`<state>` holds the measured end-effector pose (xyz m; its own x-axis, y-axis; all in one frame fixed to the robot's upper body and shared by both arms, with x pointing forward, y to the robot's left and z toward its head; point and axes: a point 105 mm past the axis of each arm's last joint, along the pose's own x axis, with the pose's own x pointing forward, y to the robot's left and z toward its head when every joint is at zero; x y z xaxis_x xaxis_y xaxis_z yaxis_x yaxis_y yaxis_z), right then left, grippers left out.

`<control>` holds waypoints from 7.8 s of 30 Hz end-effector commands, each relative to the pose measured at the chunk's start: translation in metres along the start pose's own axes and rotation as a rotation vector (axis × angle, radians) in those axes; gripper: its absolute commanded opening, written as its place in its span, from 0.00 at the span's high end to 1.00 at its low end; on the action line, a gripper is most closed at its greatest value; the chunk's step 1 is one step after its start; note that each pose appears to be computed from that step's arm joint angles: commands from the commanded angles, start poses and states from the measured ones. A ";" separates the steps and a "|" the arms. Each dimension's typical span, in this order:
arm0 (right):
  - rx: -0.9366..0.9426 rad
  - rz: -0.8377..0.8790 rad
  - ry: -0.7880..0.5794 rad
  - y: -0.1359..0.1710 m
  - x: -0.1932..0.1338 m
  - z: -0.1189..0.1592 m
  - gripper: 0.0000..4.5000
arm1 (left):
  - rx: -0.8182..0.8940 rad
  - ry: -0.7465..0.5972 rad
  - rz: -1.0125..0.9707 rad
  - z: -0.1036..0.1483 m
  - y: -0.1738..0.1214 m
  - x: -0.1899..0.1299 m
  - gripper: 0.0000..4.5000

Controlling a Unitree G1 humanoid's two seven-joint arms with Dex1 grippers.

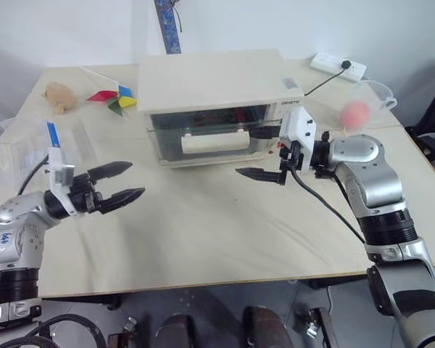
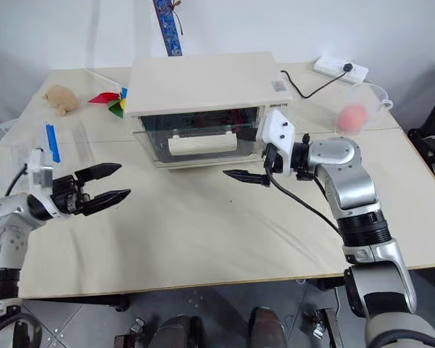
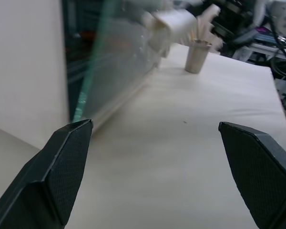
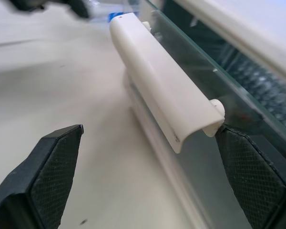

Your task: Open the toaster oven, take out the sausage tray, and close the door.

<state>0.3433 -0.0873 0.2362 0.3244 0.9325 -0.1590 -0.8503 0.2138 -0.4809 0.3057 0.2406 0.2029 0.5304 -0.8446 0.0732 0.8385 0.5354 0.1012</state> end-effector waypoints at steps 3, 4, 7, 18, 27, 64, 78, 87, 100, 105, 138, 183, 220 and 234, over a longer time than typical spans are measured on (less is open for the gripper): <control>-0.052 0.099 -0.050 0.024 0.007 0.018 0.00 | 0.070 -0.090 0.047 0.040 0.016 -0.010 0.04; -0.046 0.101 -0.046 0.026 0.008 0.016 0.00 | 0.081 -0.077 0.033 0.042 0.017 -0.013 0.09; -0.034 0.102 -0.032 0.034 0.010 0.008 0.00 | 0.065 -0.101 -0.002 0.051 0.020 -0.023 0.27; -0.009 0.063 -0.060 0.049 0.021 0.007 0.00 | 0.008 -0.125 -0.154 0.043 0.017 0.015 0.99; 0.029 -0.004 -0.023 0.065 0.007 0.002 0.00 | -0.013 -0.037 -0.197 0.014 0.021 0.055 0.99; 0.014 -0.041 0.159 0.055 -0.026 -0.017 0.00 | -0.008 -0.075 -0.319 0.014 0.011 0.094 0.99; 0.071 -0.127 0.274 0.045 -0.056 -0.035 0.00 | -0.012 -0.080 -0.370 0.015 0.006 0.105 0.99; 0.121 -0.154 0.501 0.056 -0.123 -0.043 0.00 | -0.046 0.015 -0.488 -0.011 -0.017 0.104 0.99; -0.092 -0.359 0.451 0.016 -0.110 -0.014 0.00 | 0.040 0.229 -0.591 -0.048 -0.038 0.098 0.99; -0.160 -0.341 0.361 0.015 -0.064 -0.007 0.00 | 0.090 0.325 -0.631 -0.063 -0.043 0.093 0.99; -0.577 -0.446 0.404 -0.040 0.091 -0.035 0.09 | -0.182 -0.305 -0.060 0.004 -0.055 0.054 0.52; -0.885 -0.473 0.315 0.020 0.080 0.000 1.00 | -0.146 -0.269 -0.072 0.019 -0.038 0.072 0.00; -1.002 -0.480 0.250 0.057 0.037 0.018 1.00 | -0.081 -0.072 -0.031 0.007 -0.043 0.020 0.00; -1.038 -0.442 0.208 0.072 0.027 0.019 1.00 | -0.112 -0.029 0.016 -0.001 -0.046 0.005 0.00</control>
<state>0.3006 -0.0499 0.1822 0.7151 0.6988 -0.0200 -0.0418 0.0142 -0.9990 0.2750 0.2135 0.1872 0.5525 -0.8297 0.0797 0.8335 0.5506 -0.0463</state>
